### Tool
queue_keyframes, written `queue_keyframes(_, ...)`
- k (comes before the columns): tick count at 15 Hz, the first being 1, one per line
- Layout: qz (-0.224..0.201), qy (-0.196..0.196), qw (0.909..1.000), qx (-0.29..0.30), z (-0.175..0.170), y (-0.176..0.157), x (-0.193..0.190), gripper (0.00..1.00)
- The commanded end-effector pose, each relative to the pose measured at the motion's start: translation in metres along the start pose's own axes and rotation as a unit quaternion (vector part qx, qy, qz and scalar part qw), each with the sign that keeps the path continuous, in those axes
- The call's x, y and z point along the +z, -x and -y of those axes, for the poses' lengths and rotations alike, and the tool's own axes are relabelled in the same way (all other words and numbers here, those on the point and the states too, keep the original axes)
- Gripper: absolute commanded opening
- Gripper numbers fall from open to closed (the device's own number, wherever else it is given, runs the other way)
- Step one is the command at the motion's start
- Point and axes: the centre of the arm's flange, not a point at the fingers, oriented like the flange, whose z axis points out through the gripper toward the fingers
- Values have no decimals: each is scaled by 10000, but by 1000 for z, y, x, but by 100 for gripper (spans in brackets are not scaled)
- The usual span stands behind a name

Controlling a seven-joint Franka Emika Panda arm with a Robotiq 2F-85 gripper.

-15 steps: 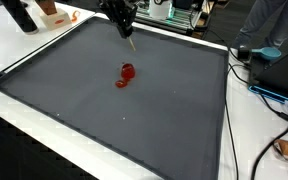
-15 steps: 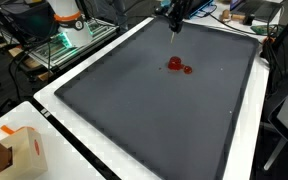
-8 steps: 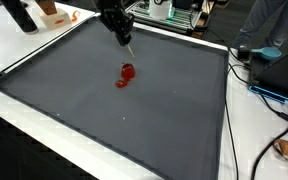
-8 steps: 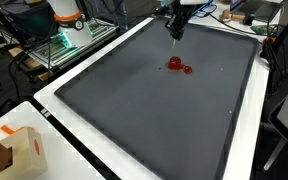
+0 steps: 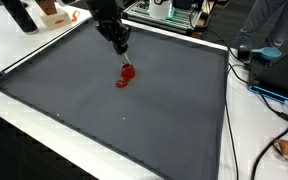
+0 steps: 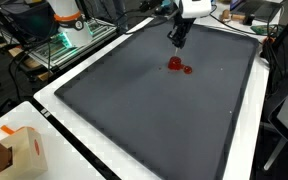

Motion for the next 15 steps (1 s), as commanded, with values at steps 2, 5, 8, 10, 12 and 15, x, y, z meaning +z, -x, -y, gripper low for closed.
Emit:
queue_keyframes(2,56,-145,9999,-43,-6,-13,14,3)
queue_keyframes(5,112,-143,9998,-43,-9,-19,22,3)
queue_keyframes(8,217,-144,9996,-65,-10,-25,32,3)
queue_keyframes(10,346,-164,9992,-75,-12,-28,39,3)
queue_keyframes(12,545,-233,9982,-83,-13,-31,46,3)
queue_keyframes(15,808,-386,9959,-92,-16,-34,53,3)
